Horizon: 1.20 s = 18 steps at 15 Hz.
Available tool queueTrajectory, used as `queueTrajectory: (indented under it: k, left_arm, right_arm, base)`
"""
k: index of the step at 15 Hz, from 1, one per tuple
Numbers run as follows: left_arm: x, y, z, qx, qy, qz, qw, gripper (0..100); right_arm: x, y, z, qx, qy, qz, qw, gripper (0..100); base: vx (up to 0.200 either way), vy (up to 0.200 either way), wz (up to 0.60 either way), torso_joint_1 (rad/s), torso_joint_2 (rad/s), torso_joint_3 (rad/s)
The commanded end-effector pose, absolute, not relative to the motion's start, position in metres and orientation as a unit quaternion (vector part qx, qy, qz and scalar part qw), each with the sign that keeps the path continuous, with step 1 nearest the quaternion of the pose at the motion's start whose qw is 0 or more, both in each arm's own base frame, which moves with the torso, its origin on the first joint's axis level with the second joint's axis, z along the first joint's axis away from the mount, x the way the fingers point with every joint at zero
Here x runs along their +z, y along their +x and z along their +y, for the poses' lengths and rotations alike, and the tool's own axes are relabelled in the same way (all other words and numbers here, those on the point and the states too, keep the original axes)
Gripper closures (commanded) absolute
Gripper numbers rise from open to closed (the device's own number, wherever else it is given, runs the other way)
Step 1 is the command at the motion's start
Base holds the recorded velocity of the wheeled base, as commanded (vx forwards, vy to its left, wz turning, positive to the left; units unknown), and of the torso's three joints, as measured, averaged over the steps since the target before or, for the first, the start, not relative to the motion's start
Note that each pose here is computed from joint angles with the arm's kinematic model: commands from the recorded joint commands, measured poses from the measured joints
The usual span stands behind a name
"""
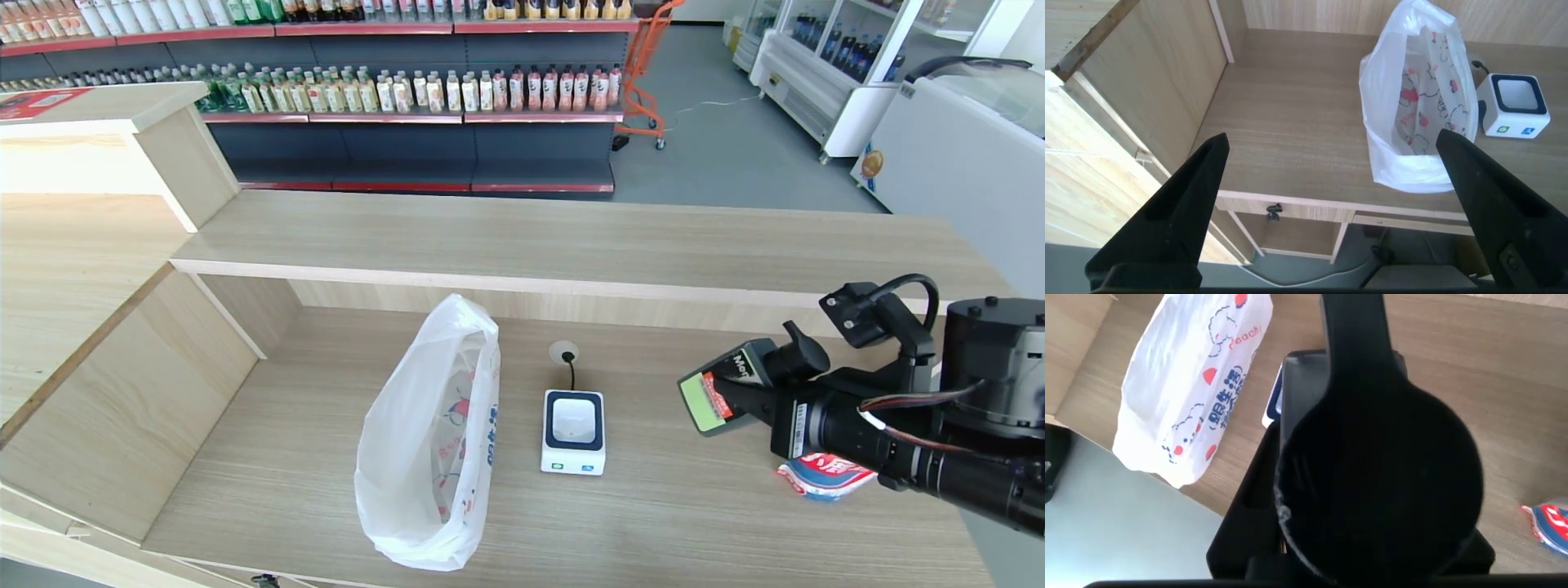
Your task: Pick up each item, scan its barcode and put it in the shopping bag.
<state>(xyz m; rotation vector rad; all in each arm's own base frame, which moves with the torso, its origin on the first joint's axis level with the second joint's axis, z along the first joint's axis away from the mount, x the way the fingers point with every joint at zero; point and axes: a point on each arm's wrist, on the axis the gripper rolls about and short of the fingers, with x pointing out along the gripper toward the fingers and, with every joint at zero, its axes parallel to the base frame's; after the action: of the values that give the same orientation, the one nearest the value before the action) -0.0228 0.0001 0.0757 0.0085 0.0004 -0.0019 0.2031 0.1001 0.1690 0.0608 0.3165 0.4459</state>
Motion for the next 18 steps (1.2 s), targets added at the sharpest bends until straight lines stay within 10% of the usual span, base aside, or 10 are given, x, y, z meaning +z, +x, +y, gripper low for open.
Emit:
queueTrajectory:
  k: [1,18]
  left_arm:
    - [0.076,-0.023,0.0,-0.001,0.004,0.0,1.0,0]
    - [0.076,-0.023,0.0,0.0,0.002,0.0,1.0,0]
  right_arm:
    - [0.169,0.2,0.098,0.219,0.034,0.156,0.962,100]
    - [0.142,0.227,0.147,0.246,0.115,0.239,0.932,100]
  base:
    - [-0.2,0.0,0.0,0.017,0.0,0.002]
    - [-0.012,0.106,0.0,0.006,0.0,0.002]
